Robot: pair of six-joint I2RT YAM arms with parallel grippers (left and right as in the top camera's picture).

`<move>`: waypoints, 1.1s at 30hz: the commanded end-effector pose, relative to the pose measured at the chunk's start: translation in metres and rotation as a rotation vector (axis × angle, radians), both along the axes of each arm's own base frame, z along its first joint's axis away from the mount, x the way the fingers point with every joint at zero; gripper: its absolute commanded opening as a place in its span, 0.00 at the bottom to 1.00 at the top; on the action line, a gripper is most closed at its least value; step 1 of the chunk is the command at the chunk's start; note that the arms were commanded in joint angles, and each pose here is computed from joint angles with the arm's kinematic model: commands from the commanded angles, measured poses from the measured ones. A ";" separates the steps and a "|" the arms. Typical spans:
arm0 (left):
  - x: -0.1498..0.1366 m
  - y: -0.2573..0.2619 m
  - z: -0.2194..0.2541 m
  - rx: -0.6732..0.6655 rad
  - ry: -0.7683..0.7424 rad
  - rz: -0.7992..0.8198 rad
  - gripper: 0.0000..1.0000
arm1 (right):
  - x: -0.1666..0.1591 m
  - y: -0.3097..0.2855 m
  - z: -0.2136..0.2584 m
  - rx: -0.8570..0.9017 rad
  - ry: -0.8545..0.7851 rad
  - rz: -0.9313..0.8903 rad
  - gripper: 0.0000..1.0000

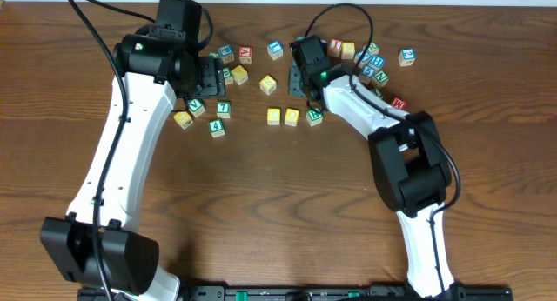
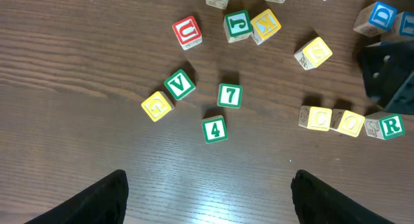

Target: Spell out CORL

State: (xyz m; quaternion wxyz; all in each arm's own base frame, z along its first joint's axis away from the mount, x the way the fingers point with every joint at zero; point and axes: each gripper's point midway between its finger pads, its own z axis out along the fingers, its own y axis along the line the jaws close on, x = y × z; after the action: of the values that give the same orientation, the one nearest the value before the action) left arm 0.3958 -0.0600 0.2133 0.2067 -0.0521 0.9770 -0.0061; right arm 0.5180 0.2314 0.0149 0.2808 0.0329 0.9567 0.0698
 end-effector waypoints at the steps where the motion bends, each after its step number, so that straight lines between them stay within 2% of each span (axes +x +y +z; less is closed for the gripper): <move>1: -0.002 0.002 -0.004 0.012 0.013 -0.002 0.80 | 0.005 -0.003 0.004 0.005 -0.017 -0.024 0.47; 7: -0.002 0.002 -0.004 0.012 0.013 -0.002 0.80 | 0.007 -0.002 -0.007 0.002 -0.018 -0.025 0.46; 19: -0.002 0.002 -0.004 0.012 0.013 -0.002 0.80 | 0.008 -0.002 -0.006 0.003 -0.019 -0.025 0.30; 33: -0.002 0.002 -0.004 0.012 0.013 -0.002 0.80 | 0.010 -0.002 0.021 0.014 -0.057 -0.016 0.26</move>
State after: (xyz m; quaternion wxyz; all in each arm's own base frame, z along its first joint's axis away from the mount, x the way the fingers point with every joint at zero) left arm 0.3959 -0.0600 0.2134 0.2068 -0.0522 0.9770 -0.0062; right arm 0.5233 0.2339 0.0183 0.2927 0.0356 0.9525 0.0764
